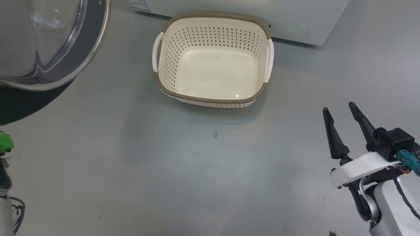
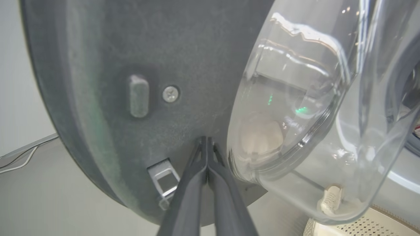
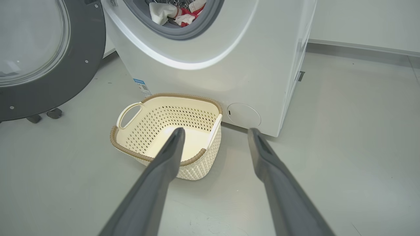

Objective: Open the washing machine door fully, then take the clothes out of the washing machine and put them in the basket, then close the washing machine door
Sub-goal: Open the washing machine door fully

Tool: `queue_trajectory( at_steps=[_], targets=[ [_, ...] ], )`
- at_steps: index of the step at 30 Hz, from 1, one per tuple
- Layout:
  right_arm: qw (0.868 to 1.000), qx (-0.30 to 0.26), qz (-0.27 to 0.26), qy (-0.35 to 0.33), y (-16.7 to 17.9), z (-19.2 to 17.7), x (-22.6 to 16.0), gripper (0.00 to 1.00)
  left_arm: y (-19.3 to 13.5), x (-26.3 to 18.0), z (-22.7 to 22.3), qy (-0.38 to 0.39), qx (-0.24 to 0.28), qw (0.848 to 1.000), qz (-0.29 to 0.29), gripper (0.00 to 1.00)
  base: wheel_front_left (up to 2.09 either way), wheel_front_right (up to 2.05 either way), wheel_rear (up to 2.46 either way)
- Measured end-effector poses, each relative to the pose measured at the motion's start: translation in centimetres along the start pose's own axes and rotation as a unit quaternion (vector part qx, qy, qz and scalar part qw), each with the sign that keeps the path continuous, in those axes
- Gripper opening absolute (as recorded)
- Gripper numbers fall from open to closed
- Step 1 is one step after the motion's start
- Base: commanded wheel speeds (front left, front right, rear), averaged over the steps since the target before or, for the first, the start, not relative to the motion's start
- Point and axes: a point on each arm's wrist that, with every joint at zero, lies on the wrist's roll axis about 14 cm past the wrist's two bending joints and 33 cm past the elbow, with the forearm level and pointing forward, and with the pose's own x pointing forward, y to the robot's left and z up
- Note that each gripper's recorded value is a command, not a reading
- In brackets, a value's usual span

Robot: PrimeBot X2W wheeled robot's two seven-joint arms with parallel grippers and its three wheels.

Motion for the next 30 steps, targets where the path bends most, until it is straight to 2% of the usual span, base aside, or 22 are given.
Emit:
queue_trajectory(
  at_steps=[7, 15, 30],
  targets=[
    [1.000, 0.006, 0.004, -0.023, 1.3, 1.3, -0.3, 1.00, -0.3, -0.8, 1.2, -0.018, -0.014, 1.000, -0.011, 0.00, 0.00, 0.00, 0.00],
    [0.998, 0.007, 0.001, -0.058, 2.5, 3.7, -1.3, 1.00, -1.9, -2.5, 2.5, -0.037, -0.005, 0.998, -0.059, 0.00, 0.00, 0.00, 0.00],
    [0.993, -0.004, -0.026, -0.118, 3.7, 7.6, -5.8, 1.00, -6.2, -8.8, -0.1, -0.018, -0.020, 0.986, -0.165, 0.00, 0.00, 0.00, 0.00]
  ],
)
